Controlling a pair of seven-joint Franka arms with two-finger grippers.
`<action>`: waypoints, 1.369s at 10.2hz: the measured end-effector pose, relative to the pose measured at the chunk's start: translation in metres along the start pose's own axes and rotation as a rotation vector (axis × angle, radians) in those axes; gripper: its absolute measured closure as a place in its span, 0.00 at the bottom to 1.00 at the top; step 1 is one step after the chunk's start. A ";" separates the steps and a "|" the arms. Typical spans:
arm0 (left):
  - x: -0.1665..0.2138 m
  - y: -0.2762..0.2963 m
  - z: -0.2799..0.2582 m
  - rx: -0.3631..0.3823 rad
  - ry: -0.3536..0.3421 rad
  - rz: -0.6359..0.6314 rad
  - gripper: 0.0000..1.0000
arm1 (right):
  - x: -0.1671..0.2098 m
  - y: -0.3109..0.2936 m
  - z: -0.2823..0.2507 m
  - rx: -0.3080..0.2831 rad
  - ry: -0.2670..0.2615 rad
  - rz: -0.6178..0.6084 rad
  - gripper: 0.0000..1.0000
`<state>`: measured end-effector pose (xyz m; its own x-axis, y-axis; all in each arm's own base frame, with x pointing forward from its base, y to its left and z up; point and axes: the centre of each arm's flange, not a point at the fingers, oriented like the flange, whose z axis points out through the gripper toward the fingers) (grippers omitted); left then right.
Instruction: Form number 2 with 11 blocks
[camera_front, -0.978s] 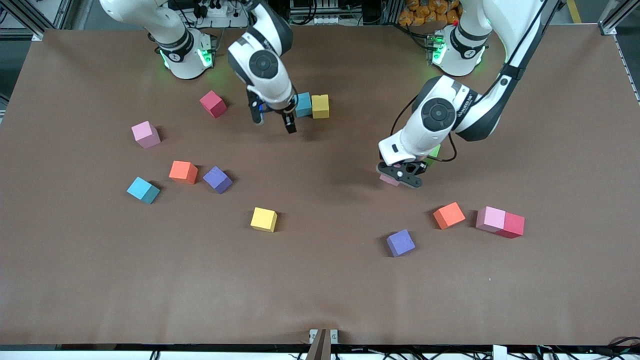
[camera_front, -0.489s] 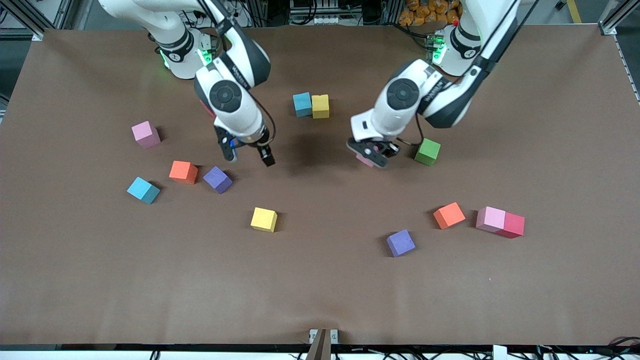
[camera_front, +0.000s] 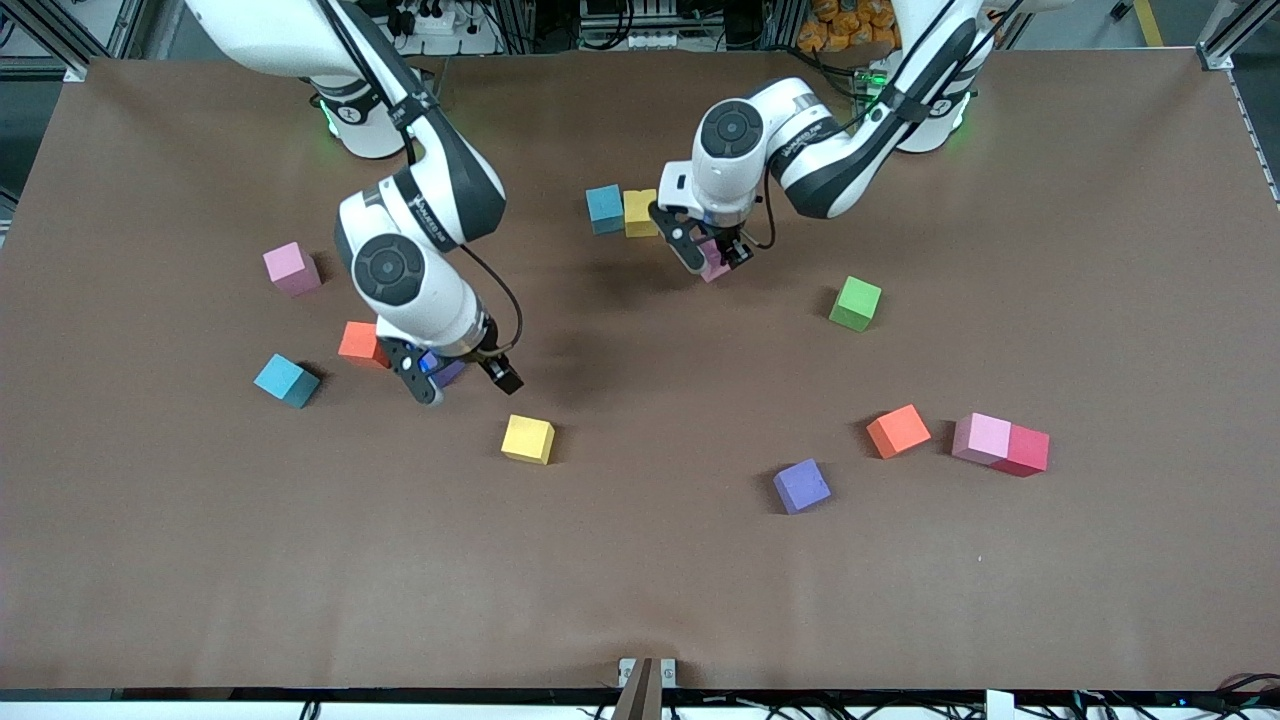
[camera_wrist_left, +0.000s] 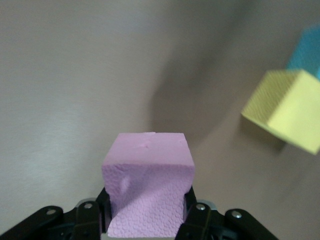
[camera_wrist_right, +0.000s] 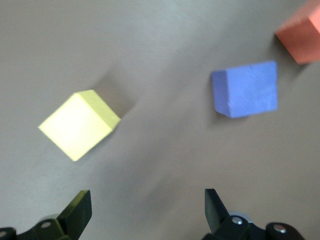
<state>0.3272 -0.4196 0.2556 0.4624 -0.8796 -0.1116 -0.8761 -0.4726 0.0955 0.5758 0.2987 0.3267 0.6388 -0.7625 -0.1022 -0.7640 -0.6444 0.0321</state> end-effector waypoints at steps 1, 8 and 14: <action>-0.005 0.011 0.009 0.013 -0.020 0.081 0.44 | 0.007 -0.009 -0.006 -0.001 -0.002 -0.018 0.00; -0.007 0.079 0.042 0.024 -0.082 0.378 0.44 | 0.040 -0.031 -0.011 0.017 0.003 -0.275 0.00; 0.002 0.083 0.048 -0.007 -0.076 0.427 0.44 | 0.032 -0.056 0.034 -0.010 0.012 -0.641 0.00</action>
<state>0.2487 -0.4578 0.2160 0.0472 -0.9900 -0.1327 -0.9855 -0.0679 0.1557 0.6366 0.3123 0.2878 0.9697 -0.2258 -0.0930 -0.2288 -0.9732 -0.0228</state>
